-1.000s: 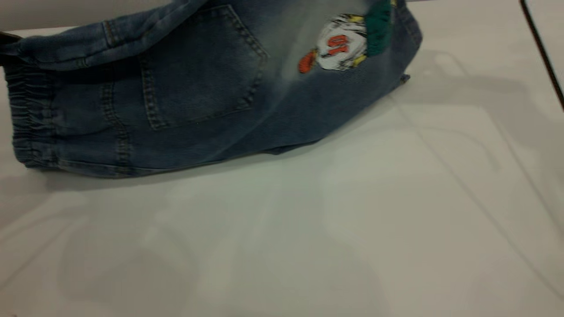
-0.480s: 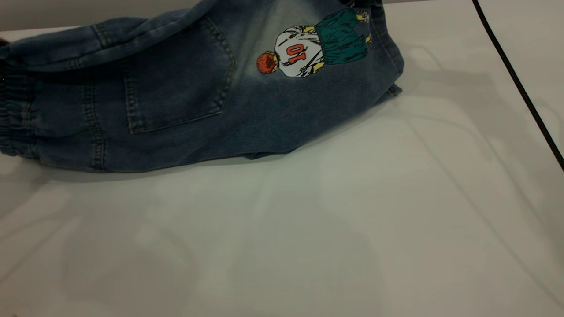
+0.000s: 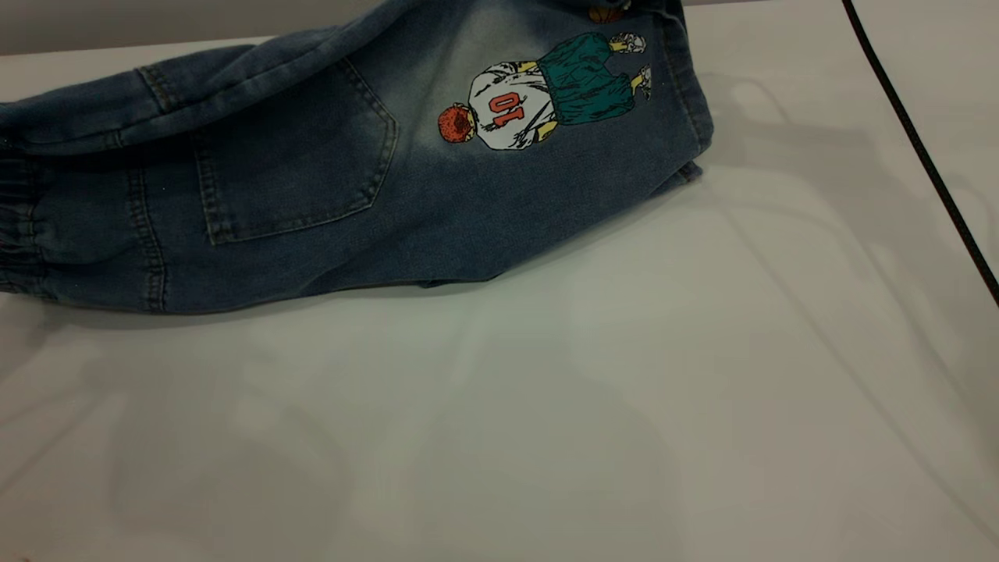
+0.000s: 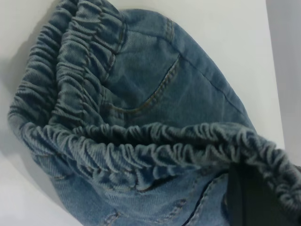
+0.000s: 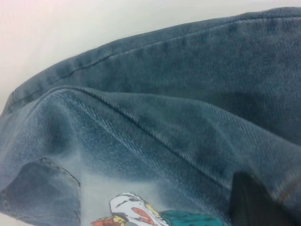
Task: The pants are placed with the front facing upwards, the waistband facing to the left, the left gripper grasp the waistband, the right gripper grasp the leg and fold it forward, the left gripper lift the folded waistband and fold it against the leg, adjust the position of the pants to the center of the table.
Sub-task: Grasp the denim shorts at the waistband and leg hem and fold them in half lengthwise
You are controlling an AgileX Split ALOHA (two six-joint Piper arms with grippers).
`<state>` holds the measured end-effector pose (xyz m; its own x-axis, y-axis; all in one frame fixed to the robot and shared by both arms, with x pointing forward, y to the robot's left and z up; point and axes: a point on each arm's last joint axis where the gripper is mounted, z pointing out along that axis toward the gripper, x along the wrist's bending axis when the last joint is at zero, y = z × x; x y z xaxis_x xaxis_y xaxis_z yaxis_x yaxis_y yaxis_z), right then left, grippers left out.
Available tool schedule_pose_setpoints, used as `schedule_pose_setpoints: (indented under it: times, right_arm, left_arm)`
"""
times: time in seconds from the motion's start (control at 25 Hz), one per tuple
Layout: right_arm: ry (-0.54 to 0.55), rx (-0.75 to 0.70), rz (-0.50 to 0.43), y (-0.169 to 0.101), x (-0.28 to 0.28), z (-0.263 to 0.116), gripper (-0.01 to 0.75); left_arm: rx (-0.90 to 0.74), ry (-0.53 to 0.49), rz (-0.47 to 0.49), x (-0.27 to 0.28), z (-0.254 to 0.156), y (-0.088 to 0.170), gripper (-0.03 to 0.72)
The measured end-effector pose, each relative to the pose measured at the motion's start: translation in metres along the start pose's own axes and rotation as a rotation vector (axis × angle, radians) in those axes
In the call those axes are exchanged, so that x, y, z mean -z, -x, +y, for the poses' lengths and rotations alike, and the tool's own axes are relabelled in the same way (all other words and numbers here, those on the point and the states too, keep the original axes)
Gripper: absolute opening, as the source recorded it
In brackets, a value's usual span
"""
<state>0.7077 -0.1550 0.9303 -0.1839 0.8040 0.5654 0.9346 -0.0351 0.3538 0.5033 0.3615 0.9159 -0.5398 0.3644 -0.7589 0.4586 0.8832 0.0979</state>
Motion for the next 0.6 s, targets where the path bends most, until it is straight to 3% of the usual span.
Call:
schedule_pose_setpoints:
  times: [0.28, 0.6]
  right_arm:
    - [0.000, 0.000, 0.000, 0.0000, 0.0000, 0.0000, 0.025]
    - [0.004, 0.001, -0.002, 0.0002, 0.0000, 0.0004, 0.027]
  left_arm:
    - [-0.037, 0.001, 0.002, 0.0000, 0.0001, -0.0002, 0.166]
    - [-0.044, 0.016, 0.024, 0.0000, 0.0015, -0.0021, 0.419]
